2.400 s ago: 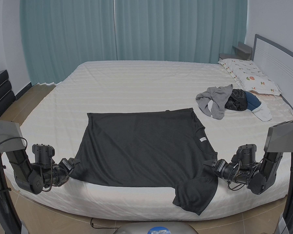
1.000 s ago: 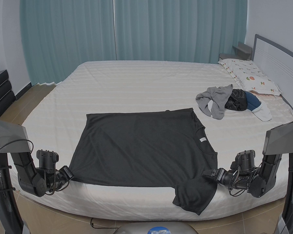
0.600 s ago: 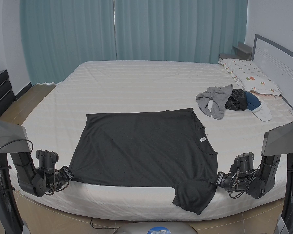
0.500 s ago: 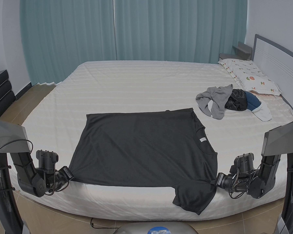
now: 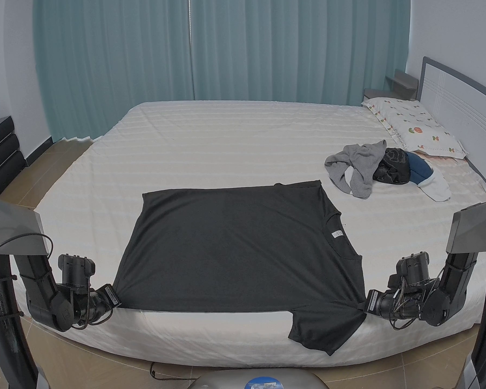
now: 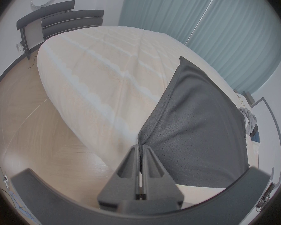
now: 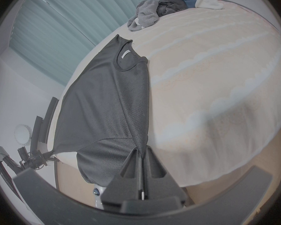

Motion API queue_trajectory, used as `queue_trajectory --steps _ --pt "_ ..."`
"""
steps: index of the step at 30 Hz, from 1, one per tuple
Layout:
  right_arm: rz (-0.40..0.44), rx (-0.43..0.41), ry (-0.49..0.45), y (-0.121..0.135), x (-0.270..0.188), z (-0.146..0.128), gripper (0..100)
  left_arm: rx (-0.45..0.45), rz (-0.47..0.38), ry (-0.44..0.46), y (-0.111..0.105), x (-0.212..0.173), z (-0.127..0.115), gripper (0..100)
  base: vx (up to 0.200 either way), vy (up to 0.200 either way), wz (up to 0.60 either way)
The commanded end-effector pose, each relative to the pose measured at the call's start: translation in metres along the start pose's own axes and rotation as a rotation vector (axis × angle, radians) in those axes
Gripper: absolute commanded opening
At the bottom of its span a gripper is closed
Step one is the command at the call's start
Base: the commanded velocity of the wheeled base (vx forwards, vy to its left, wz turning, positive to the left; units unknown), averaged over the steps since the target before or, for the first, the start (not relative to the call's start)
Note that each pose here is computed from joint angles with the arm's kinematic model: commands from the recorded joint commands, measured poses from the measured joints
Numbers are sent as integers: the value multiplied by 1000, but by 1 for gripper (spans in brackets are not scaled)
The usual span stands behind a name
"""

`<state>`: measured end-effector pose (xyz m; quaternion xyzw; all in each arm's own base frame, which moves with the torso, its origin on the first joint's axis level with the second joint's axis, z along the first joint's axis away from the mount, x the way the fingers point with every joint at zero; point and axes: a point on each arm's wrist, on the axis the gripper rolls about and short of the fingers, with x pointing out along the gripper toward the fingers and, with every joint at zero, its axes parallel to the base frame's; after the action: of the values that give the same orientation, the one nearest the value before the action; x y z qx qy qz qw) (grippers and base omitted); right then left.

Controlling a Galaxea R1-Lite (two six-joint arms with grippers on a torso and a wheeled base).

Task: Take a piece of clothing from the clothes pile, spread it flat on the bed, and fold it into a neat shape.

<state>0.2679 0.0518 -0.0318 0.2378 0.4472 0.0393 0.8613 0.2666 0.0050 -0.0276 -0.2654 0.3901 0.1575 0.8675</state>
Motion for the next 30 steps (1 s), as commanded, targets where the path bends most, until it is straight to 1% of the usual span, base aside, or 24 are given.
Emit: queue_trajectory --steps 1,5,11,17,18,20,21,25,27,30 --pt "-5 -16 -10 0 -10 6 0 2 6 -10 2 -6 5 0 0 0 0" --pt "-14 -19 -12 -3 -12 7 0 17 18 -2 4 -9 6 0 0 0 0" --pt "-29 -49 18 -6 -9 2 0 33 32 38 5 -9 1 0 0 0 0" --pt "-30 -47 40 -8 -4 -1 0 31 9 55 5 -8 1 0 0 0 0" --pt "-24 -48 37 -8 -2 0 0 29 -4 58 4 -7 1 100 0 0 0" --pt "-20 -48 34 -9 -1 1 0 27 -13 64 3 -7 1 100 0 0 0" --pt "-8 -44 37 -9 -1 2 100 24 -20 65 3 -7 2 100 0 0 0" --pt "29 -37 39 -7 -5 4 100 17 -50 74 3 -9 4 100 0 0 0" --pt "40 -25 20 -8 -8 9 100 5 -78 81 5 -9 7 100 0 0 0" --pt "72 -7 5 -12 -12 17 100 -24 -144 96 11 -10 15 100 0 0 0"
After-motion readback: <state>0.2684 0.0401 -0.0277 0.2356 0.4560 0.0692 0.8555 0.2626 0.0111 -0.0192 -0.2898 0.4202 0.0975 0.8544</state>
